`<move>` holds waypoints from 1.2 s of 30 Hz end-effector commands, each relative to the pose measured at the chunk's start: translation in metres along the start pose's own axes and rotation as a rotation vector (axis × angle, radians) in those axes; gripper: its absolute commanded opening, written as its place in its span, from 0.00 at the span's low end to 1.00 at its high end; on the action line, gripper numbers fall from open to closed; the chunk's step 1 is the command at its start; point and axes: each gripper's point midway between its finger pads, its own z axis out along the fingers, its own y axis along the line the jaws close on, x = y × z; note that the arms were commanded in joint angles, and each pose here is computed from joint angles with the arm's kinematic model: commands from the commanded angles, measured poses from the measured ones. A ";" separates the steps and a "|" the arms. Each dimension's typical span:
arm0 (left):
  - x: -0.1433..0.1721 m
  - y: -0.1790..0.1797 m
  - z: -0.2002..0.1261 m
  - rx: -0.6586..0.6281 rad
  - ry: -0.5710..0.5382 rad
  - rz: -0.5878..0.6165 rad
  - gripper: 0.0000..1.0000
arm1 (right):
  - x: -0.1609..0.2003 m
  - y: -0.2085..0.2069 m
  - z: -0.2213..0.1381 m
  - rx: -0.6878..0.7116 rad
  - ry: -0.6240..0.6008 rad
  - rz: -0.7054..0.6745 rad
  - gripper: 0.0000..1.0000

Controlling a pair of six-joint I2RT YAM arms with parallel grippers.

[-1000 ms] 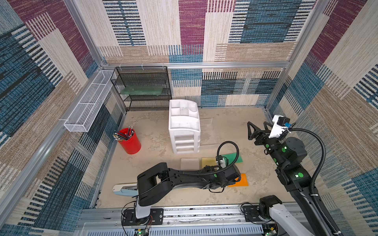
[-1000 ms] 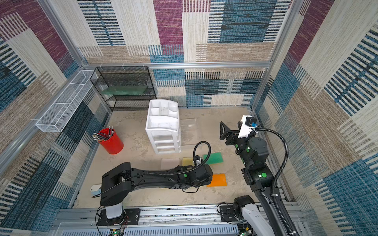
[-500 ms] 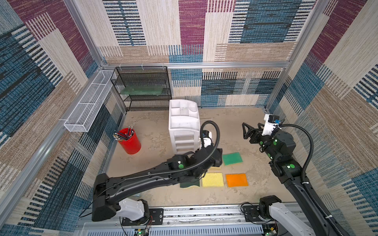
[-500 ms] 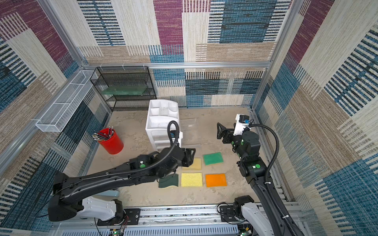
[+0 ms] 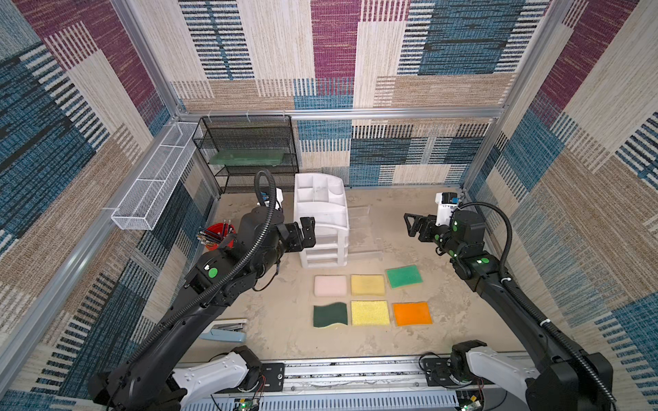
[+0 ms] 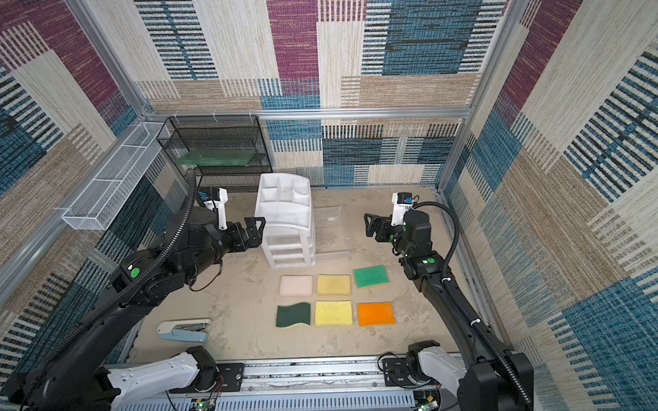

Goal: Take the sponge out of the drawer
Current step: Close the drawer of the storage box.

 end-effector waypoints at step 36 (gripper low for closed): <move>0.055 0.071 0.130 0.201 0.288 -0.208 0.73 | 0.085 -0.054 0.165 0.124 0.406 0.062 0.95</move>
